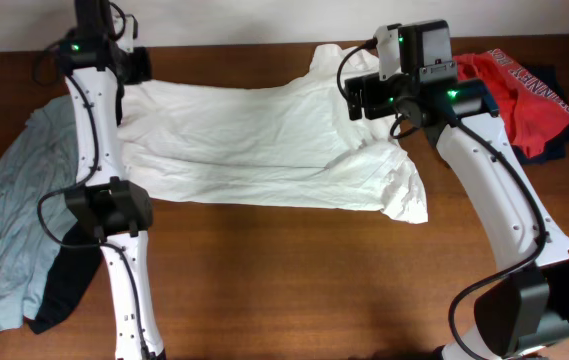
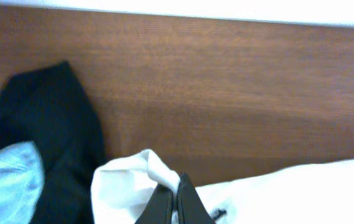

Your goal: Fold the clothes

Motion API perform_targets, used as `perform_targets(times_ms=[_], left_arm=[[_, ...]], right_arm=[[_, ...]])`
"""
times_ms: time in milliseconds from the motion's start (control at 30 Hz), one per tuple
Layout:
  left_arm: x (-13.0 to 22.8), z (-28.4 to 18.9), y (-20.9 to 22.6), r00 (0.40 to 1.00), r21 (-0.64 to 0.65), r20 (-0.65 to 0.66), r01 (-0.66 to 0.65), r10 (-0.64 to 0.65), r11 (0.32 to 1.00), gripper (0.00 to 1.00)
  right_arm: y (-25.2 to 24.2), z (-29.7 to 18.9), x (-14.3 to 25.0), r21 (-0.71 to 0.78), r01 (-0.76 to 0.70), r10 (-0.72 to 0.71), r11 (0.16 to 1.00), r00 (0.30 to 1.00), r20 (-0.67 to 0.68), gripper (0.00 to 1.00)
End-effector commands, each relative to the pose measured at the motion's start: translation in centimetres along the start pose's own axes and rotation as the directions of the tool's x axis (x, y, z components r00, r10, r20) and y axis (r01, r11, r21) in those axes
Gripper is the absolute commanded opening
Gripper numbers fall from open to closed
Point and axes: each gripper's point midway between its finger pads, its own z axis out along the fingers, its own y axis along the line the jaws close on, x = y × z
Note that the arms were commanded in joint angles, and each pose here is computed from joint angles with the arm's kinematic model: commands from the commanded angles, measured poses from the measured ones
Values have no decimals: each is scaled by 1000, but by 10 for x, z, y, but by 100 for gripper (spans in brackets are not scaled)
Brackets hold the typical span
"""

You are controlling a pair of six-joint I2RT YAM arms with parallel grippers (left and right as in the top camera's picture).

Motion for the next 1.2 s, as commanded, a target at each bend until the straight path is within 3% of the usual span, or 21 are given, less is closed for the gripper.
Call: perform_targets(times_ms=[0,400,767,867,967,1067,1167], left_arm=[[-19,-47,-5,998,0,61,-5,5,1000,0],[12,-49,-7,998,5,-64,11,-11,1000,0],[33,-51,-15,989,10,-150,11,-10,1000,0],[32,-50,-14,989,-7,-150,4,-5,1000,0],[30,-50,-11,990,-41,-143,-8,2,999,0],[27,-49,-16,991,-42,-131,-18,12,999,0],[27,-48,-21,991,-40,-131,-27,21,999,0]], right_arm=[[-6,5,-12,28,26,-27,999,999,33,97],[-47,99,-23,73,-23,13,997,991,135,95],[-103,181,-13,141,-218,173,966,945,278,91],[-110,196,-2,147,-242,195,959,942,274,85],[-113,195,6,162,-244,209,956,956,206,84],[-117,171,-14,180,-211,194,961,975,108,85],[-120,151,-43,185,-183,163,966,980,117,86]])
